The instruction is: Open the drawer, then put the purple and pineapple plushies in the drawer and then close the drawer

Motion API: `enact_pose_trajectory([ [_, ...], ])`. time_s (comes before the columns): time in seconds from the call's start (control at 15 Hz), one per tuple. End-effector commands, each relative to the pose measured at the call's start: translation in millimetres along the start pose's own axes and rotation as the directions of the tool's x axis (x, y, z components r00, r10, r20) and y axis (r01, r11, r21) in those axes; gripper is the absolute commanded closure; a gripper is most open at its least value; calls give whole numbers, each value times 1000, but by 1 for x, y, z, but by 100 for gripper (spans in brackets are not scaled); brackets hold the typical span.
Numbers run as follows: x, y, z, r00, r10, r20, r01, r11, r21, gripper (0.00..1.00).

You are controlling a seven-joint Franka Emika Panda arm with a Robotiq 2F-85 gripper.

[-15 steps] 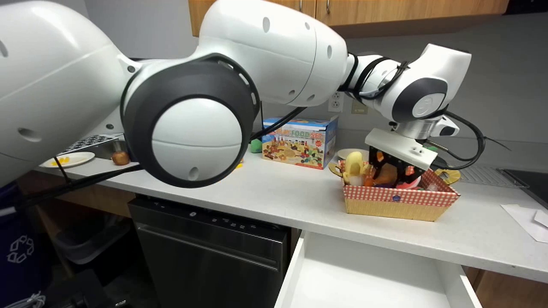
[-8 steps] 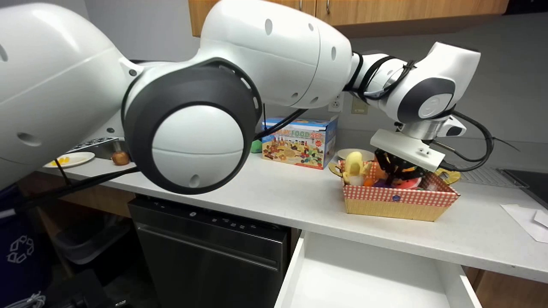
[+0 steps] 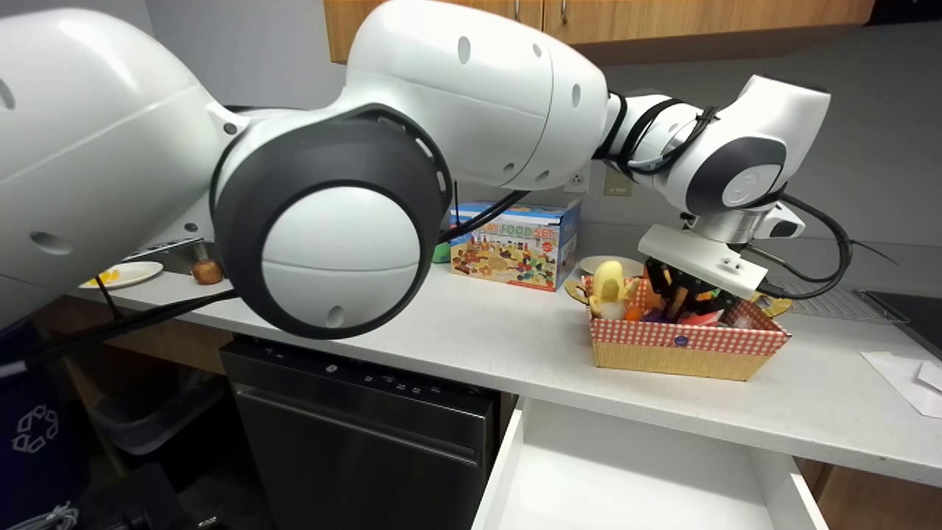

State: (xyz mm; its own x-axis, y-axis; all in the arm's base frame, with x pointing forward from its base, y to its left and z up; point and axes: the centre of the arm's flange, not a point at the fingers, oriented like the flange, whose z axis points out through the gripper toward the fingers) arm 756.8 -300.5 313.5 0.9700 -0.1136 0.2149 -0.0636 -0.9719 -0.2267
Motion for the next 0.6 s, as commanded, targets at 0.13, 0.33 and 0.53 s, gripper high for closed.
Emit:
enact_pose_trajectory([
  [0.13,18,8,11,999,16,32,-18,998,52,35],
  [0.33,13,12,28,998,33,49,-36,998,59,13],
  [0.53,9,17,43,997,48,62,-52,996,67,0],
])
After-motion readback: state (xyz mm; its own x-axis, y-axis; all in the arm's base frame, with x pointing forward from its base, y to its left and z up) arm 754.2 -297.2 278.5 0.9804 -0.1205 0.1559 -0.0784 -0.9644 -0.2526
